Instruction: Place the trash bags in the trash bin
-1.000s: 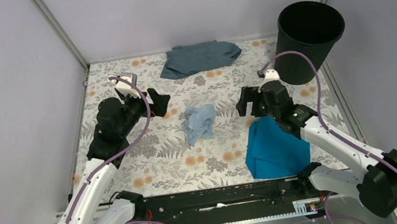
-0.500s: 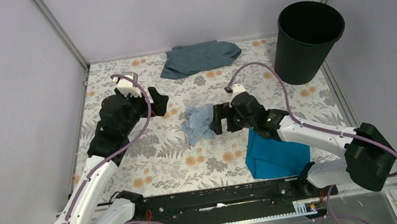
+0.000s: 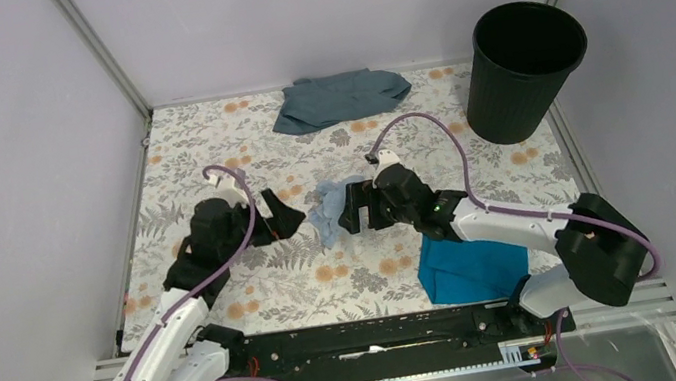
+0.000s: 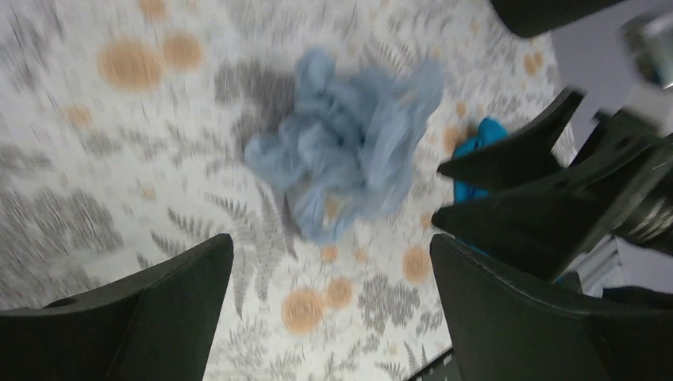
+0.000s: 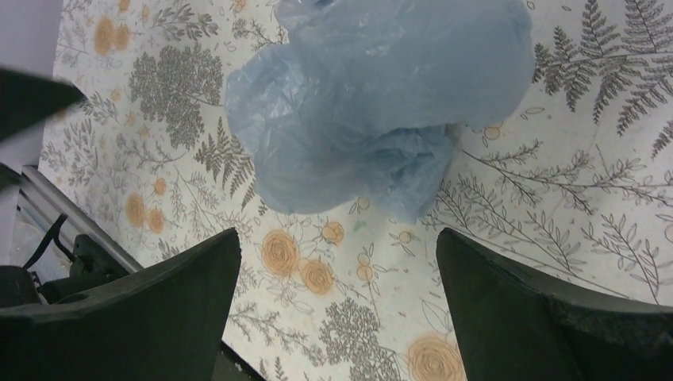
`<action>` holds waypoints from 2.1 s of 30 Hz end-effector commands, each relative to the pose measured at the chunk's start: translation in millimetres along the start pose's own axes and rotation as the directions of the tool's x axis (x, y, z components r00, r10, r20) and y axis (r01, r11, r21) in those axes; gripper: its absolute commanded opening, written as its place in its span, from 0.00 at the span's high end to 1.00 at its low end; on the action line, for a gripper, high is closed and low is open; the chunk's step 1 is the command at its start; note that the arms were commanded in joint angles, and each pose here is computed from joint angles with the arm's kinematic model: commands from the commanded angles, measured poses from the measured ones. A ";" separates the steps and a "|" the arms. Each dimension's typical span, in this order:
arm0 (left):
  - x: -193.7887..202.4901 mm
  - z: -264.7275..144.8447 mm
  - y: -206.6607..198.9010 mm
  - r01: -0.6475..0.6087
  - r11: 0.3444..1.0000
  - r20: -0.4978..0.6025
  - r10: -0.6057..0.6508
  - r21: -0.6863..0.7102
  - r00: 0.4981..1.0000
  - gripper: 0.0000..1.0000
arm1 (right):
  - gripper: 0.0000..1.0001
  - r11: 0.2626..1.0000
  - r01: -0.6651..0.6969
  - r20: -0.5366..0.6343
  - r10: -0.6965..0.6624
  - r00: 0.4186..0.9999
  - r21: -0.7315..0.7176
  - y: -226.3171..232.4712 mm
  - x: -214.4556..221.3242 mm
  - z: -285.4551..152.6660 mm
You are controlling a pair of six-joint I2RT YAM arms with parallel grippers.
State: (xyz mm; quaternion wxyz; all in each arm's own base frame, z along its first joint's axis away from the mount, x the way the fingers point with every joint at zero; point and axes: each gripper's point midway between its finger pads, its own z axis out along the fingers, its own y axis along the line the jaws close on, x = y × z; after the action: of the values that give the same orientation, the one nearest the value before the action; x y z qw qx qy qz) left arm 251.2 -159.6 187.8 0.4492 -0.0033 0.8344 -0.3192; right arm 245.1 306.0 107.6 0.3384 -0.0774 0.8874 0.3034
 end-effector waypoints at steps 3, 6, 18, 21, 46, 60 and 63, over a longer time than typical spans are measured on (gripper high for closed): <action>39.7 4.4 0.1 0.178 0.982 -0.053 -0.175 0.066 0.983 0.02 | 0.00 1.000 0.003 0.142 -0.006 0.990 0.020 19.1 -20.4 26.7; 47.5 9.1 4.1 0.211 0.975 -0.053 -0.207 0.067 0.977 0.02 | 0.02 0.995 0.023 0.176 -0.040 0.984 0.100 14.8 -9.4 40.1; 64.5 17.6 5.3 0.268 0.955 -0.058 -0.263 0.124 0.963 0.02 | 0.98 0.921 0.384 0.104 -0.376 0.921 -0.066 33.4 10.6 24.5; 62.3 17.3 4.2 0.271 0.955 -0.054 -0.266 0.124 0.962 0.02 | 1.00 0.867 0.393 0.076 -0.389 0.918 -0.307 58.1 32.8 -1.6; 46.1 -1.4 -75.4 -0.071 0.941 -0.060 0.096 0.330 0.994 0.01 | 1.00 0.749 -0.341 -0.323 0.179 0.929 -0.568 72.1 -0.8 -33.5; 89.7 16.8 -68.8 -0.094 0.975 -0.158 0.128 0.203 0.979 0.12 | 1.00 0.849 -0.231 -0.283 0.102 0.954 -0.475 58.1 -4.8 -30.3; 88.4 18.6 -62.1 -0.100 0.981 -0.149 0.126 0.167 0.981 0.17 | 1.00 0.824 -0.242 -0.291 0.099 0.952 -0.512 64.5 -5.1 -33.0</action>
State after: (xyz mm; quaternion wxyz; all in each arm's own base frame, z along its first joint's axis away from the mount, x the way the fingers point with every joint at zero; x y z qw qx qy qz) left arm 184.6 -250.5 140.9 0.3674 0.1240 0.8436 -0.3714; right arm 207.0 335.8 145.3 0.1436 -0.1073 0.8189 0.5452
